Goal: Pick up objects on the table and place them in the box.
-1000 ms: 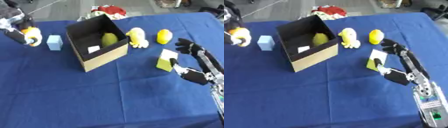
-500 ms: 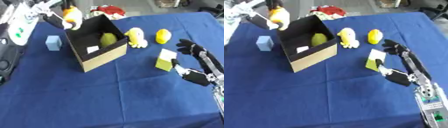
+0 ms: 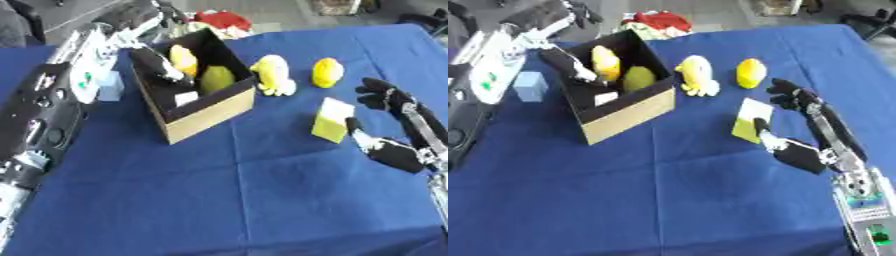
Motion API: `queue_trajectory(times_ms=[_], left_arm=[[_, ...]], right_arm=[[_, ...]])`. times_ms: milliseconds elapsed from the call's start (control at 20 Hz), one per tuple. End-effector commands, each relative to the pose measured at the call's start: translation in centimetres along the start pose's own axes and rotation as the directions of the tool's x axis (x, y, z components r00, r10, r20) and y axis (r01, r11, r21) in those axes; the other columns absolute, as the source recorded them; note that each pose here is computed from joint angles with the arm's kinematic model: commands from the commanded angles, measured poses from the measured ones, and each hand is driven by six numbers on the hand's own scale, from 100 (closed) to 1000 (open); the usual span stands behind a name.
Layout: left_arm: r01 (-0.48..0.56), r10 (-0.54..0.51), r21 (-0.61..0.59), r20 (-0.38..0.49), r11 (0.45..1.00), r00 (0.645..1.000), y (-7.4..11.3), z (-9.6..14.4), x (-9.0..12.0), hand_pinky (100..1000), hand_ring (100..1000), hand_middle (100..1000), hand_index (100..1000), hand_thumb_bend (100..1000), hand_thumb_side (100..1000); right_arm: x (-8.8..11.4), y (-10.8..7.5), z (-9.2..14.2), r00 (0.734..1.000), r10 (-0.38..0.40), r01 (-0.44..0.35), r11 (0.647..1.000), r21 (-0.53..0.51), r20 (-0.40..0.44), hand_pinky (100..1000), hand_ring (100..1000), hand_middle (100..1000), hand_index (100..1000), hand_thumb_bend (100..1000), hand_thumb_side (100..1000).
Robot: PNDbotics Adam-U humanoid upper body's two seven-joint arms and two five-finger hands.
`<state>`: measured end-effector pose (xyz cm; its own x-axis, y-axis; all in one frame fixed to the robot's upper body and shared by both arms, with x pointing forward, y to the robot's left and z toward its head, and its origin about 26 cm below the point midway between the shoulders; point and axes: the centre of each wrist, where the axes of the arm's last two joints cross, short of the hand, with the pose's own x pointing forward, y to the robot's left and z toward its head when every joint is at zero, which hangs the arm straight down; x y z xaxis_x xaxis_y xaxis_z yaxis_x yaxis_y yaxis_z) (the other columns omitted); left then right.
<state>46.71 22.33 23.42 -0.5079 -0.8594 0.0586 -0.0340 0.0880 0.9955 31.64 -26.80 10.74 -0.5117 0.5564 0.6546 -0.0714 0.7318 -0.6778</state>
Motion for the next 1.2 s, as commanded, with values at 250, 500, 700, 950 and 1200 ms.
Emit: queue_trajectory(times_ms=[250,500,700,950,1200], left_arm=[[-0.039,0.048,0.087,-0.104,0.995,0.993,5.0,3.6,-4.6,790,743,761,872,652,337],[0.010,-0.035,-0.108,-0.236,0.994,0.971,2.9,4.6,-8.4,832,762,774,864,594,194],[0.051,-0.136,-0.305,-0.266,0.951,0.954,0.0,4.6,-10.0,848,774,790,866,541,146],[0.065,-0.176,-0.353,-0.294,0.933,0.940,-1.8,4.6,-10.9,851,775,789,865,520,112],[0.089,-0.186,-0.284,-0.335,0.955,0.924,-2.4,4.7,-11.2,851,783,797,872,491,103]], right_arm=[[0.1,-0.8,0.0,1.000,0.016,-0.015,1.000,-0.013,0.008,836,809,818,943,268,288],[0.1,-0.8,0.0,1.000,0.016,-0.016,1.000,-0.010,0.009,836,809,818,943,263,289],[0.2,-0.7,-0.1,1.000,0.013,-0.013,1.000,-0.009,0.014,836,809,819,943,259,290],[0.4,-0.8,-0.3,1.000,0.011,-0.011,1.000,-0.011,0.022,837,808,819,943,255,293],[0.5,-0.8,-0.5,1.000,0.010,-0.010,1.000,-0.011,0.029,837,808,819,943,251,294]])
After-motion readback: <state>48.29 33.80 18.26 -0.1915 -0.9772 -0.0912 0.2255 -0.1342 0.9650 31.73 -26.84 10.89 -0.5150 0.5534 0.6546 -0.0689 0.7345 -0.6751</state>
